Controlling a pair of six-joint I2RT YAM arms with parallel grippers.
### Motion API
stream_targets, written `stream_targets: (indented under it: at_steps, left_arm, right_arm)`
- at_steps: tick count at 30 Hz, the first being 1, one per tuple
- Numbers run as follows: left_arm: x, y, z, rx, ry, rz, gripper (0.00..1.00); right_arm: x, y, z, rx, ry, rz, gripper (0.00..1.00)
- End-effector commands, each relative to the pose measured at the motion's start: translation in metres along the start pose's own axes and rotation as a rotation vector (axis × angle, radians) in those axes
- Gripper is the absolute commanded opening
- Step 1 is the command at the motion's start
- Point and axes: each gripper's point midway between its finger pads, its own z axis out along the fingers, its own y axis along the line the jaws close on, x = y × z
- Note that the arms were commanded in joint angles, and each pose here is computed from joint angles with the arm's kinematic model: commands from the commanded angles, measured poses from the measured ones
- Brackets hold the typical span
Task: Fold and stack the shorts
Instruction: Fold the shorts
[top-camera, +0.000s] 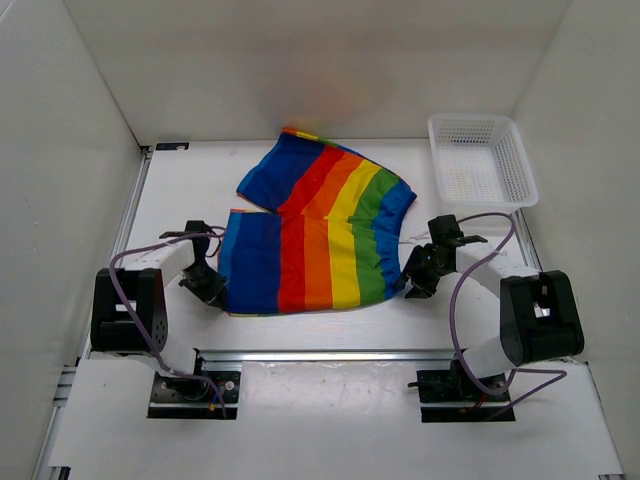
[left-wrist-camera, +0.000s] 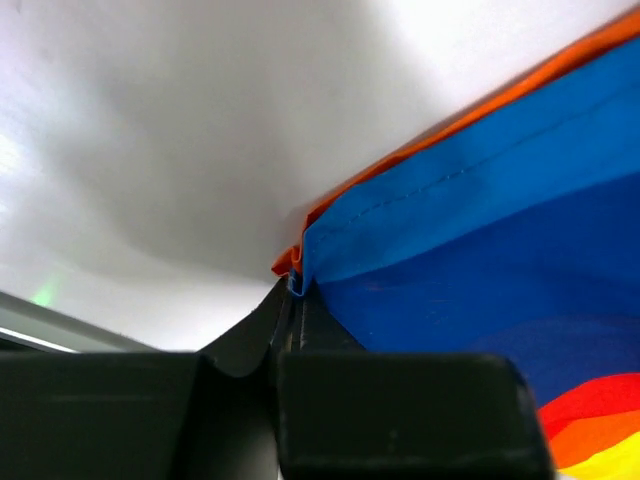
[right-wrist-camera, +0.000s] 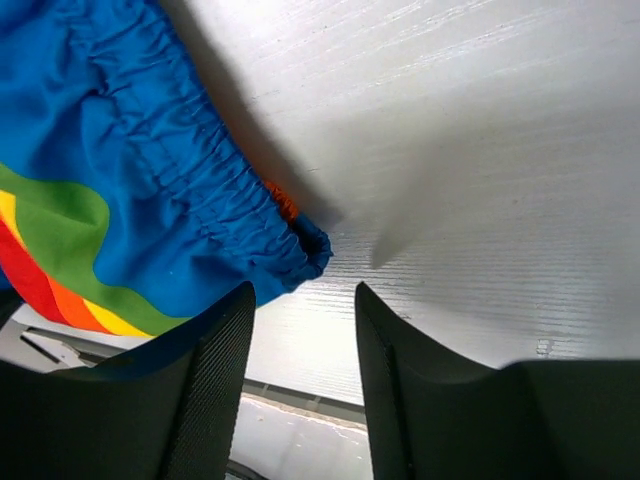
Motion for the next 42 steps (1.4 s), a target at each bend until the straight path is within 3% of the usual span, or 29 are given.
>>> stream_targets:
  at_steps: [1,5,8,11,12,13,17,26,38,42]
  left_arm:
    - [-0.018,-0.015,-0.008,0.041,-0.073,0.021,0.1]
    - [-0.02,-0.017,-0.015,0.067,-0.094,0.021,0.1]
    - [-0.021,-0.018,-0.017,0.075,-0.1,0.021,0.1]
    - [-0.02,-0.02,-0.019,0.088,-0.097,0.022,0.1]
    - [-0.02,-0.02,-0.019,0.089,-0.097,0.022,0.1]
    - [-0.023,-0.024,-0.024,0.106,-0.111,0.022,0.1]
    - [-0.03,-0.03,-0.055,0.155,-0.164,0.03,0.1]
    - [-0.055,-0.03,-0.148,0.309,-0.349,-0.053,0.1]
    - [-0.003,0.026,-0.174,0.384,-0.388,-0.162,0.1]
    - [0.004,0.037,-0.215,0.461,-0.458,-0.168,0.1]
  right_arm:
    - [-0.008,0.009,-0.01,-0.021,-0.036,-0.001,0.5]
    - [-0.017,0.015,-0.003,-0.046,-0.064,0.013,0.5]
    - [-0.022,0.021,0.005,-0.075,-0.059,0.025,0.41]
    - [-0.025,0.023,0.012,-0.085,-0.055,0.023,0.19]
    - [-0.028,0.026,0.013,-0.087,-0.057,0.022,0.03]
    - [-0.031,0.028,0.011,-0.093,-0.064,0.01,0.0]
    - [-0.046,0.038,-0.014,-0.081,-0.136,-0.069,0.0]
    - [-0.042,0.045,-0.063,-0.051,-0.139,-0.231,0.0]
    - [0.019,0.014,-0.1,-0.068,-0.118,-0.255,0.0]
    - [0.04,0.0,-0.115,-0.059,-0.126,-0.255,0.0]
